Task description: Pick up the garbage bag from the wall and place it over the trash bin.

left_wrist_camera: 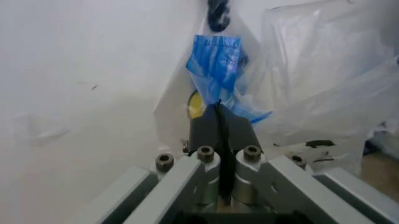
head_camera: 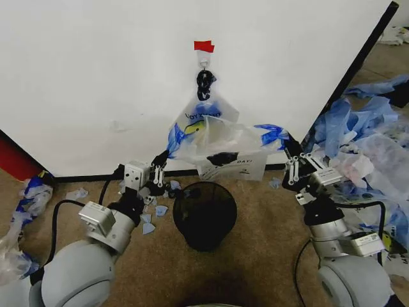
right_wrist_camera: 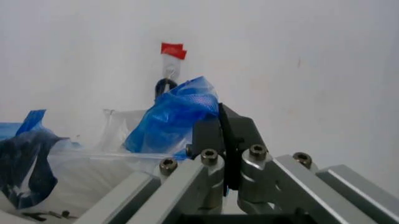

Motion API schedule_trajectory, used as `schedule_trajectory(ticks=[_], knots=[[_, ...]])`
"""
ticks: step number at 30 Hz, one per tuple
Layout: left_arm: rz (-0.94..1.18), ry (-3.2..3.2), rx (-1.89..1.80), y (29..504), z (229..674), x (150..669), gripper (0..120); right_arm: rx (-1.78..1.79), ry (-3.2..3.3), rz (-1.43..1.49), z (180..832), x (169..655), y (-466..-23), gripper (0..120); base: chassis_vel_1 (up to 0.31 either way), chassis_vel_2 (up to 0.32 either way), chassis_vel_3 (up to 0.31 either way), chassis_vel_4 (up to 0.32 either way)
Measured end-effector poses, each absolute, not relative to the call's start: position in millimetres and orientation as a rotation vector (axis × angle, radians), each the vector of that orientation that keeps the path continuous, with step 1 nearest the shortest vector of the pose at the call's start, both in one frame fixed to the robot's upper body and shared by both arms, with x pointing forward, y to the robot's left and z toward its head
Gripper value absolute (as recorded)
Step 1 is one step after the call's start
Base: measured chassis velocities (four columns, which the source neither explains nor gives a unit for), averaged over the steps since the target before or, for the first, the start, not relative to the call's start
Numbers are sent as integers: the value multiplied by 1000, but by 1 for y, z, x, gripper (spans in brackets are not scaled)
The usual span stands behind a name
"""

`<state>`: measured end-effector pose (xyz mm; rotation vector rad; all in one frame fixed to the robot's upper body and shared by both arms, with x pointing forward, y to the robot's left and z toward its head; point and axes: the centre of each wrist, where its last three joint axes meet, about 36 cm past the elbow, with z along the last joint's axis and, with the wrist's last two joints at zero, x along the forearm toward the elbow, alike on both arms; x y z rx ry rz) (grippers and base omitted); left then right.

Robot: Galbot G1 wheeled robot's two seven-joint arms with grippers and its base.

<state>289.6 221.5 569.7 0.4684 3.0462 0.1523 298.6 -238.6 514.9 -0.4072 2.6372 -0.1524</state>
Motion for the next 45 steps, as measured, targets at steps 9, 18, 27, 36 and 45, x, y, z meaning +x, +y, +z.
schedule_trajectory(ticks=[9, 18, 27, 36, 45], knots=[[207, 3070, 444, 231, 574, 292, 0, -460, 2634, -149, 517, 299, -240, 0, 0, 0, 0, 0], [51, 2921, 776, 236, 596, 305, 0, -508, 2600, -134, 531, 293, -240, 0, 0, 0, 0, 0], [-78, 2804, 925, 236, 618, 314, 0, -554, 2581, -108, 543, 280, -239, 0, 0, 0, 0, 0], [-96, 2868, 842, 240, 626, 317, 0, -562, 2589, -115, 549, 271, -242, 0, 0, 0, 0, 0], [-100, 2868, 851, 240, 629, 318, 0, -584, 2601, -88, 547, 269, -240, 0, 0, 0, 0, 0]])
